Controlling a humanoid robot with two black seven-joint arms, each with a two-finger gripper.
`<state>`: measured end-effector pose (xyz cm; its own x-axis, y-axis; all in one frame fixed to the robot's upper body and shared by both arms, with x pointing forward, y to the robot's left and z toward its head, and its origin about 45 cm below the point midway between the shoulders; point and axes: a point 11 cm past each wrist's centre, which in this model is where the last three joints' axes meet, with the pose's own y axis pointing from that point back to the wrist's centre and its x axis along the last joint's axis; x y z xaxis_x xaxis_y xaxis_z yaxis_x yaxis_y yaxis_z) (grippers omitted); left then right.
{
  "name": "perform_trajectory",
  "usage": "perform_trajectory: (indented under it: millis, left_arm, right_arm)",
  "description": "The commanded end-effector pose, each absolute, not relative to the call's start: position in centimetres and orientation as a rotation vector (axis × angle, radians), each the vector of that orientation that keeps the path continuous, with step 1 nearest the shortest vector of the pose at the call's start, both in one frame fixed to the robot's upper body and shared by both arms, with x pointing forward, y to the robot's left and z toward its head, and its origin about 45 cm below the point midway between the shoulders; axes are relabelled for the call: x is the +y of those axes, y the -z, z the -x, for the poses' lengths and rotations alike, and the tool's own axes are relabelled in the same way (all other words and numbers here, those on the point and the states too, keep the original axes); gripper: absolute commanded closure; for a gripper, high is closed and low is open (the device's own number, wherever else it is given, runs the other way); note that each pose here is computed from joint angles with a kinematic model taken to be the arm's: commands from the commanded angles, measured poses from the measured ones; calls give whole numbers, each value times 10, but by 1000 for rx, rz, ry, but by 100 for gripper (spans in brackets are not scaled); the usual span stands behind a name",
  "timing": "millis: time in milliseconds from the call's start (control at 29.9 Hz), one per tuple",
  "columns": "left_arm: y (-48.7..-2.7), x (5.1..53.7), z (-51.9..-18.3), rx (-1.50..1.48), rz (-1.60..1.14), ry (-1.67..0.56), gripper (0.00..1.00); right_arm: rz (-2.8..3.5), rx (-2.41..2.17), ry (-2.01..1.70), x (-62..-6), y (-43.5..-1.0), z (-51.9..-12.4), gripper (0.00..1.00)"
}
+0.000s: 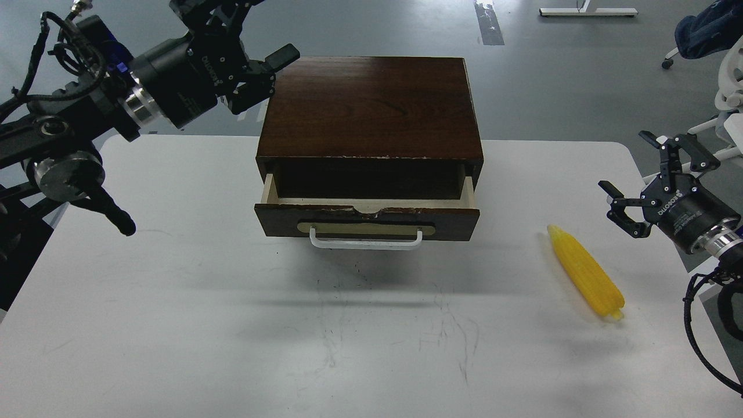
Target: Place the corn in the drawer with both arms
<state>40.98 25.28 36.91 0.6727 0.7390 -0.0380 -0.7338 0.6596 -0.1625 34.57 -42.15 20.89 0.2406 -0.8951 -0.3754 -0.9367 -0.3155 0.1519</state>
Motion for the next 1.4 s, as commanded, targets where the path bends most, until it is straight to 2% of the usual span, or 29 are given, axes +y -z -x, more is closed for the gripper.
perform_trajectory:
  millis: [0, 267, 535, 702, 769, 1069, 1370]
  left_arm:
    - [-345, 283, -416, 86, 193, -942, 2]
    - [-295, 312, -410, 201, 198, -1012, 2]
    - [-292, 304, -409, 219, 225, -999, 2]
    - [-291, 301, -409, 223, 229, -993, 2]
    - [-288, 301, -408, 230, 228, -995, 2]
    - [-289, 302, -406, 230, 235, -994, 2]
    - [-289, 299, -406, 225, 233, -985, 2]
  right_arm:
    - [2403, 1793, -598, -428, -211, -342, 0]
    - [2734, 1873, -358, -457, -221, -325, 0]
    - [3132, 1997, 23, -487, -216, -303, 0]
    - [3420, 1968, 487, -490, -194, -292, 0]
    - [3505, 1922, 702, -487, -179, -283, 0]
    - [3692, 1501, 993, -444, -143, -280, 1]
    - [3751, 1311, 1053, -424, -133, -284, 4]
